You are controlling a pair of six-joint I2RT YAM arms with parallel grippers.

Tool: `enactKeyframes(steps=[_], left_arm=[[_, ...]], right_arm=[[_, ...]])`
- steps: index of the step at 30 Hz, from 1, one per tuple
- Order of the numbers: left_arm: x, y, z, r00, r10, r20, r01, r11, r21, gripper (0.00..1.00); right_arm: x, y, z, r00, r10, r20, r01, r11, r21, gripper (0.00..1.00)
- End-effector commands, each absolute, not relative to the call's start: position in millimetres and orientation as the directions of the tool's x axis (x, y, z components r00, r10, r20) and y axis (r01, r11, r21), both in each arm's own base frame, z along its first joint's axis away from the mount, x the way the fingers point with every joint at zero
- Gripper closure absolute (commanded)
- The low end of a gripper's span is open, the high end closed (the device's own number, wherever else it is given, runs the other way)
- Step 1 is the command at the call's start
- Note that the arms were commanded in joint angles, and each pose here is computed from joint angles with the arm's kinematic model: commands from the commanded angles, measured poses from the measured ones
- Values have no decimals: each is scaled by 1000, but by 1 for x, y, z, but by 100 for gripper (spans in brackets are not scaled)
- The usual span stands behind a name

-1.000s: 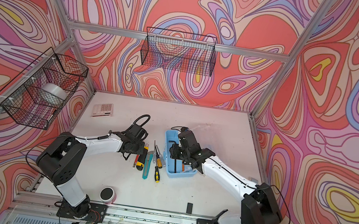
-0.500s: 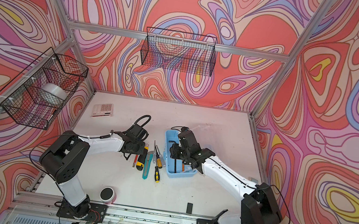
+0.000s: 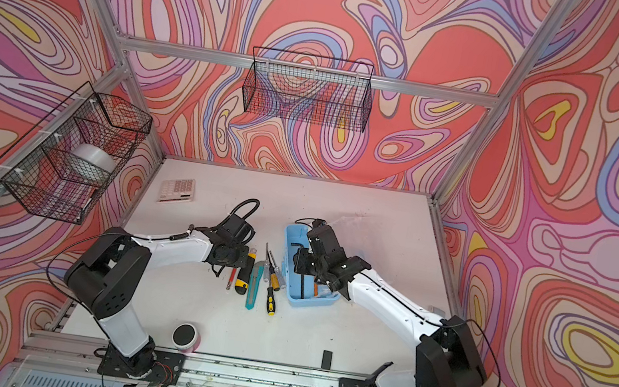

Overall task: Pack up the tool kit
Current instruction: 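Carry the red-handled hex key with the left gripper into the box and release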

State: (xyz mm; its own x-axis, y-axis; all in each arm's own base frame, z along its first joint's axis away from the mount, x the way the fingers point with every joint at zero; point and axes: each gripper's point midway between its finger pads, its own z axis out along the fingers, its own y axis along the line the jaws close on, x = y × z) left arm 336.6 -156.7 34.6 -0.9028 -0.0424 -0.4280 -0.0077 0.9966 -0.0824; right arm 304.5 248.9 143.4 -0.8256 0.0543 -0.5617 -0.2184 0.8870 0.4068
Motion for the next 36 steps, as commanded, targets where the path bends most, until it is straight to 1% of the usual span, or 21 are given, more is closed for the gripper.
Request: enactKeyframes(steps=[1, 4, 6, 8, 9, 12, 15, 20, 24, 28, 36], left_arm=[[339, -155, 67, -876, -59, -480, -8, 994, -107, 100], [337, -163, 94, -859, -102, -502, -4, 981, -192, 100], [334, -179, 119, -837, -172, -519, 9, 945, -328, 100], [332, -199, 143, -820, -235, -522, 33, 891, -453, 100], [335, -212, 159, -799, -263, -541, 59, 861, -506, 100], [333, -250, 189, -778, -297, -553, 117, 798, -592, 100], [332, -290, 202, -774, -329, -541, 157, 728, -667, 100], [336, -343, 198, -783, -325, -530, 187, 690, -699, 100], [343, -366, 180, -809, -312, -499, 172, 686, -707, 100], [349, -376, 156, -833, -305, -462, 135, 698, -703, 100], [356, -382, 127, -848, -306, -432, 91, 720, -688, 100]], right_arm=[[304, 246, 146, -815, 69, -575, -210, 891, 404, 66], [304, 244, 151, -806, 82, -586, -205, 890, 407, 66], [304, 240, 158, -792, 96, -603, -201, 892, 405, 66], [306, 235, 166, -772, 114, -625, -193, 895, 401, 66], [307, 233, 171, -760, 124, -638, -190, 896, 400, 66], [308, 225, 187, -719, 156, -677, -182, 898, 401, 66], [309, 216, 197, -685, 185, -705, -166, 902, 398, 66], [308, 205, 203, -665, 195, -721, -152, 910, 386, 66], [305, 201, 202, -664, 195, -722, -146, 913, 381, 66], [303, 198, 199, -669, 196, -717, -138, 915, 379, 66], [305, 197, 195, -673, 195, -714, -138, 915, 380, 66]])
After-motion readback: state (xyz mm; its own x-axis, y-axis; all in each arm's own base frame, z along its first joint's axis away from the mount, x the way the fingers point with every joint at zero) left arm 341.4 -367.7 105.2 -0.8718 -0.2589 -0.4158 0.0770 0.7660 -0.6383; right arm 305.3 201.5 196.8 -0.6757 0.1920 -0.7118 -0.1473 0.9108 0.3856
